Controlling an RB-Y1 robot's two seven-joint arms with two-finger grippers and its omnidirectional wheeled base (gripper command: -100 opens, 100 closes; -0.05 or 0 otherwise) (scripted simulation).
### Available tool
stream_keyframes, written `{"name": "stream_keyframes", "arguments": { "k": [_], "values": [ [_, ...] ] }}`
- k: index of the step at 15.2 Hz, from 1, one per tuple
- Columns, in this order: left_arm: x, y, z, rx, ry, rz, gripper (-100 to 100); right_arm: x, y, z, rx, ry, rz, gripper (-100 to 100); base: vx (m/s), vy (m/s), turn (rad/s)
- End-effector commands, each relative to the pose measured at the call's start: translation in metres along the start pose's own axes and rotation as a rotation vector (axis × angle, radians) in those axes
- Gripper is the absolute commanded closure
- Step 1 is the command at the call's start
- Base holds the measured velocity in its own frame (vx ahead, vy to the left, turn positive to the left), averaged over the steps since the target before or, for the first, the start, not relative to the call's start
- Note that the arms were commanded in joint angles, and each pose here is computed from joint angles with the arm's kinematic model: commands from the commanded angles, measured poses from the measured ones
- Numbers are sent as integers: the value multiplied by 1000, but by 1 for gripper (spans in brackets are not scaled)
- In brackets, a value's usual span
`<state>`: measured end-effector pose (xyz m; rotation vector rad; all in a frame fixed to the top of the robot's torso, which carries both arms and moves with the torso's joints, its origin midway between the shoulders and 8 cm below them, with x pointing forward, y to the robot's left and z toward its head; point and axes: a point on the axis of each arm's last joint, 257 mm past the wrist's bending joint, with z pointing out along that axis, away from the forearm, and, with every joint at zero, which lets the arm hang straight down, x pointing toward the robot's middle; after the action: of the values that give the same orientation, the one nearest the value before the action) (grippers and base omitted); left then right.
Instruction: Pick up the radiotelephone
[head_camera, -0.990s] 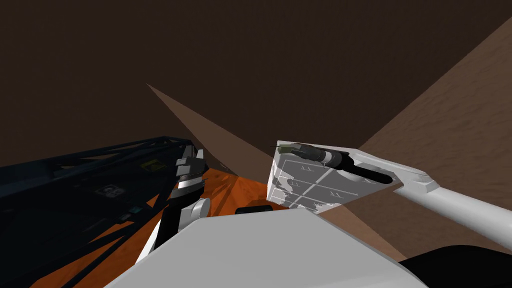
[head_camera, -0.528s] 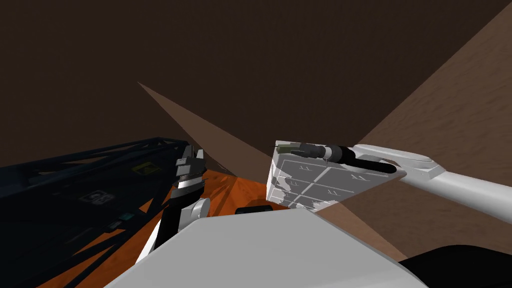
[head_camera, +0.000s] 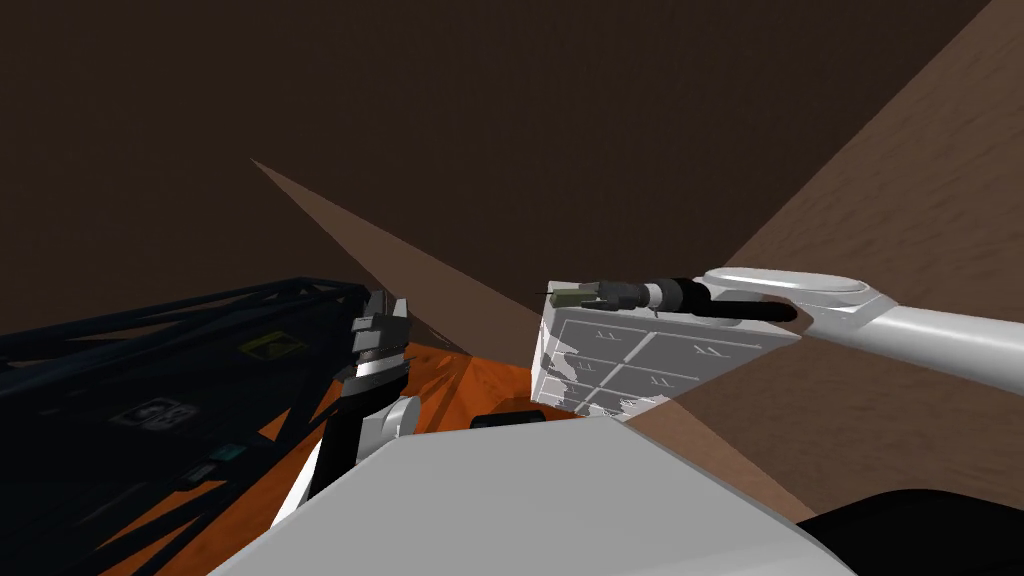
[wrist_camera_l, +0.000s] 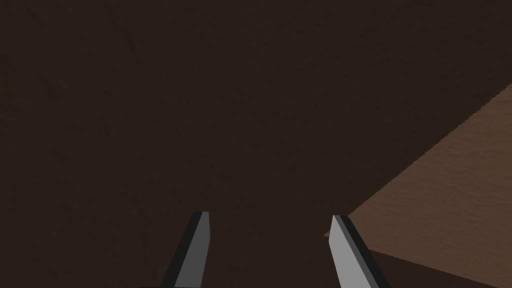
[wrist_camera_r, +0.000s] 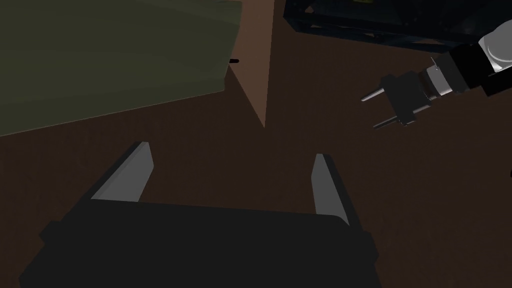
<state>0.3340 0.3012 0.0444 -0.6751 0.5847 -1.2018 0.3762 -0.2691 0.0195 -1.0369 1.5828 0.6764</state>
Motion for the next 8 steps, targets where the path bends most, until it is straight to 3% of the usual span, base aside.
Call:
{"name": "stream_keyframes", "arguments": {
  "k": [1,8],
  "values": [
    [0,0,0,0,0,0,0,0,1,4,-21,42,-21,-100,11,2,0],
    [0,0,0,0,0,0,0,-1,-5,6,-74,190,-95,-100,19,2,-62]
  ]
}}
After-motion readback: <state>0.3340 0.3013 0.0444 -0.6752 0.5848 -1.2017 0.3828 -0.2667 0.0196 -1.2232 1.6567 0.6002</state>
